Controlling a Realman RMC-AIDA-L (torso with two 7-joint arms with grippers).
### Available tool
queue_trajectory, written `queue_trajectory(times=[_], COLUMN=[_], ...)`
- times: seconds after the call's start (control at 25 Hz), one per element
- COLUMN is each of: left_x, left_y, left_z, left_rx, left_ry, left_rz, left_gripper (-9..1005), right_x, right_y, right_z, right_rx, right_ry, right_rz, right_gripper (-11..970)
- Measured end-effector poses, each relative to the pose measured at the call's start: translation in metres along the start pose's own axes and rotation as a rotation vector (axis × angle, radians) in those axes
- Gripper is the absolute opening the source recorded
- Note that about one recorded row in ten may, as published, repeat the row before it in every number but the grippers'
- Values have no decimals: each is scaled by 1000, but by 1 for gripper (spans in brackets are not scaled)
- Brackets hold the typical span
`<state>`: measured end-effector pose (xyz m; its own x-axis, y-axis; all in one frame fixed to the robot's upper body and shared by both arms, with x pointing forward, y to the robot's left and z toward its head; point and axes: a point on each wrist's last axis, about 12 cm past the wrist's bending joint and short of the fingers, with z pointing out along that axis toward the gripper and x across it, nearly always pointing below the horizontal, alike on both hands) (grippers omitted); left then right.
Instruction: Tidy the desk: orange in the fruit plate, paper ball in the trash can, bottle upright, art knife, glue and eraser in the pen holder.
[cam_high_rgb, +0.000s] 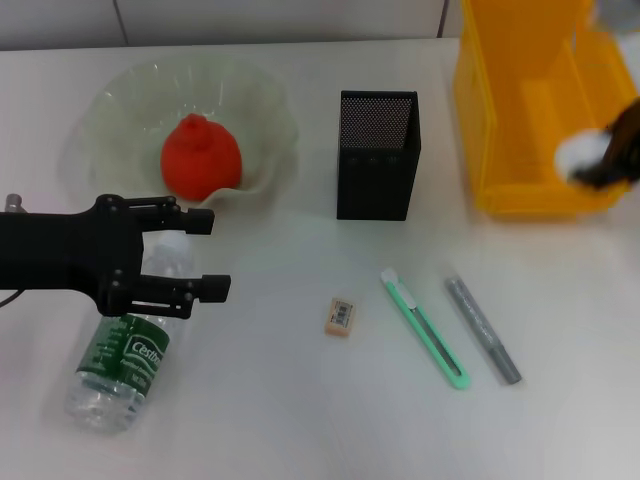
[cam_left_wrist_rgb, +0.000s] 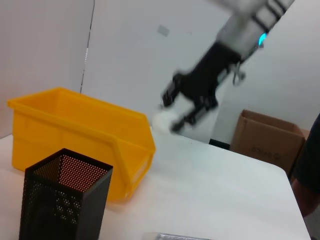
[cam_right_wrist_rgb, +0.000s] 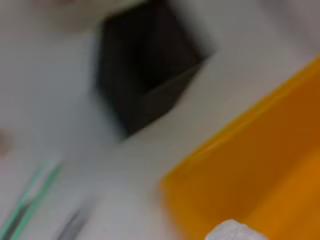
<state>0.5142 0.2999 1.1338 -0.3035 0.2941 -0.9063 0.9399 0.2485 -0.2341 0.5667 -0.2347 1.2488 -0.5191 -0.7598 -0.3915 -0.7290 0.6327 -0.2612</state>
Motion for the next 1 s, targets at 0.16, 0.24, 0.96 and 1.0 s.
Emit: queue_trajectory(times=[0.16,0.24,0.96,1.0], left_x=[0,0,-66,-70], left_y=[1,1,12,15], left_z=[-1,-2,-15,-14], left_rx=[-9,-14,-275,-323], left_ry=[-2,-3,264,293], left_rz=[-4,-9,-354,-439], left_gripper=[783,781,758,757], right_x=[5,8,47,65], right_y=[-16,-23,-17,-9], right_z=[-9,-1,34,39], right_rx=[88,110,-89,-156], right_ry=[-83,-115,-420,-490], right_rz=[63,91,114,73], right_gripper=[515,512,767,767])
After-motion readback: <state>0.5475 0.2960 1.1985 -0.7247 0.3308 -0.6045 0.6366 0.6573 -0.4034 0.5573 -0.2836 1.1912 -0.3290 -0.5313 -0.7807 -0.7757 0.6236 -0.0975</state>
